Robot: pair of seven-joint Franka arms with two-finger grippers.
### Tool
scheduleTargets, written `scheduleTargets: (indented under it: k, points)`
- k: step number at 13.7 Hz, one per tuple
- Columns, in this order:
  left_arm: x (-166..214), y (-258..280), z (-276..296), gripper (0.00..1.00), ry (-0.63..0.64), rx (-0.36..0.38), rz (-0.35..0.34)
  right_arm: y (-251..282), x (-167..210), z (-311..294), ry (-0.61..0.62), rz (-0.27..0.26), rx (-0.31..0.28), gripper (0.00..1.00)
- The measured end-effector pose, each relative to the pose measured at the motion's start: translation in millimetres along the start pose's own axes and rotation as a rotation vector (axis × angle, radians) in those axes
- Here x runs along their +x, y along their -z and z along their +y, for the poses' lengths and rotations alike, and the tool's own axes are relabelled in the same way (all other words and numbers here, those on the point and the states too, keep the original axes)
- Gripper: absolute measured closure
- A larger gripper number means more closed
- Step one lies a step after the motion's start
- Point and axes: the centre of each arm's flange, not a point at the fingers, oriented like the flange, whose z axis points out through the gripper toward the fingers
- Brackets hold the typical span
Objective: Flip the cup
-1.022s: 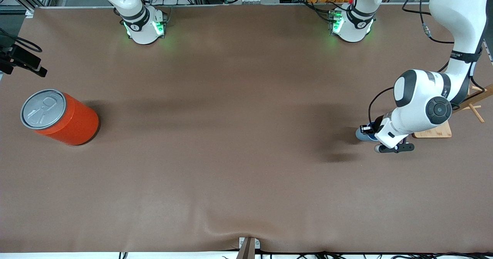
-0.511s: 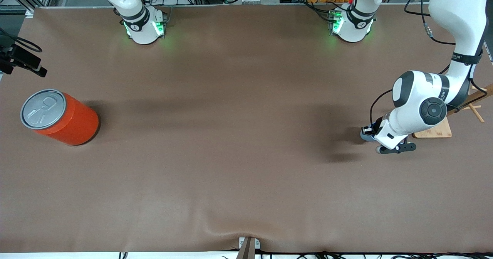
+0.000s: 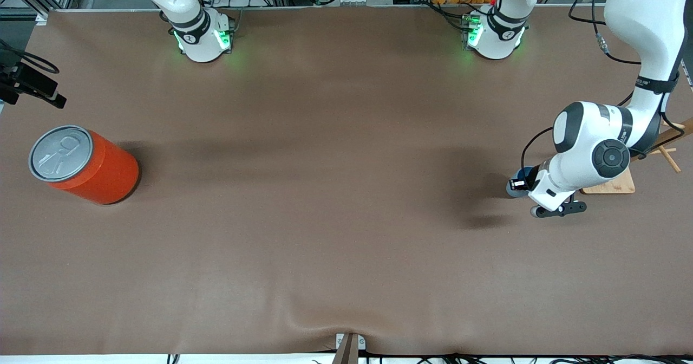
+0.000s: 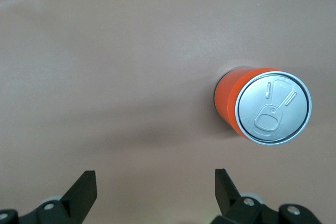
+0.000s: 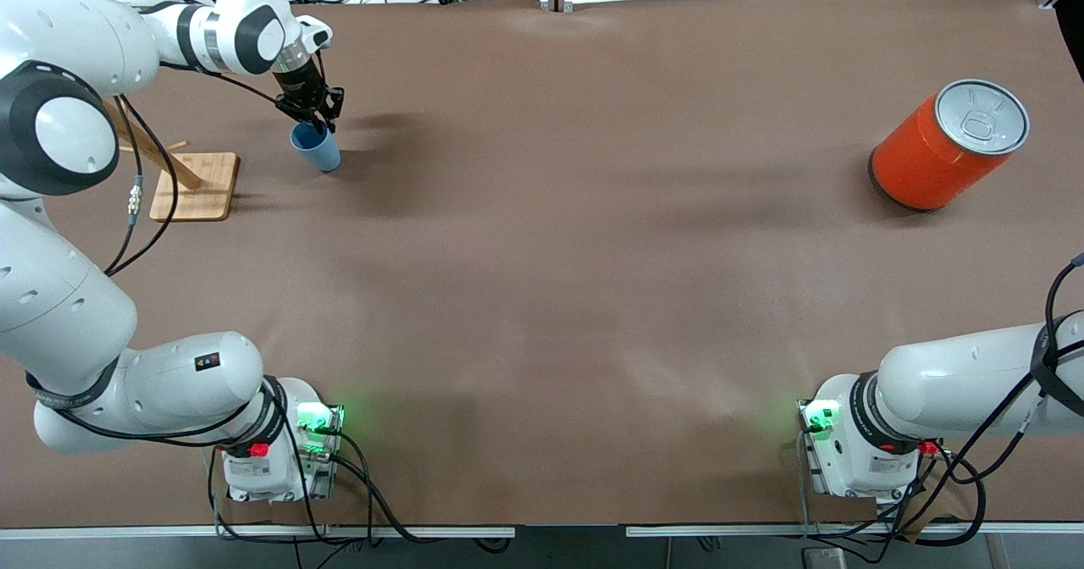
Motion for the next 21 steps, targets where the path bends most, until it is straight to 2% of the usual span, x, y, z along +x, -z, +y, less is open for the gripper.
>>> scheduleTargets:
  k: [5, 7, 11, 14, 18, 21]
  points:
    - [3.3, 9.6, 0.8, 0.19, 0.0, 0.0, 0.011, 0.1, 0.2, 2.5, -0.005, 0.0, 0.0, 0.0]
    - [3.1, 31.5, 0.2, 0.01, 0.005, 0.017, -0.016, 0.0, 0.2, 2.6, -0.005, 0.0, 0.0, 0.0]
    - [1.5, 124.7, 2.3, 0.0, 0.024, 0.041, -0.086, -0.1, 0.2, 2.9, -0.005, 0.0, 0.0, 0.0]
    - [-7.8, 199.6, 12.7, 0.0, 0.011, 0.055, -0.089, -0.2, 0.2, 3.0, -0.006, -0.001, 0.0, 0.0]
    - [-36.4, 285.6, 19.1, 0.0, 0.006, 0.064, 0.024, -0.4, 0.3, 3.2, -0.006, -0.001, 0.0, 0.0]
    - [-73.8, 338.7, 23.2, 0.0, -0.066, 0.093, 0.098, -0.5, 0.3, 3.4, -0.006, -0.001, 0.0, 0.0]
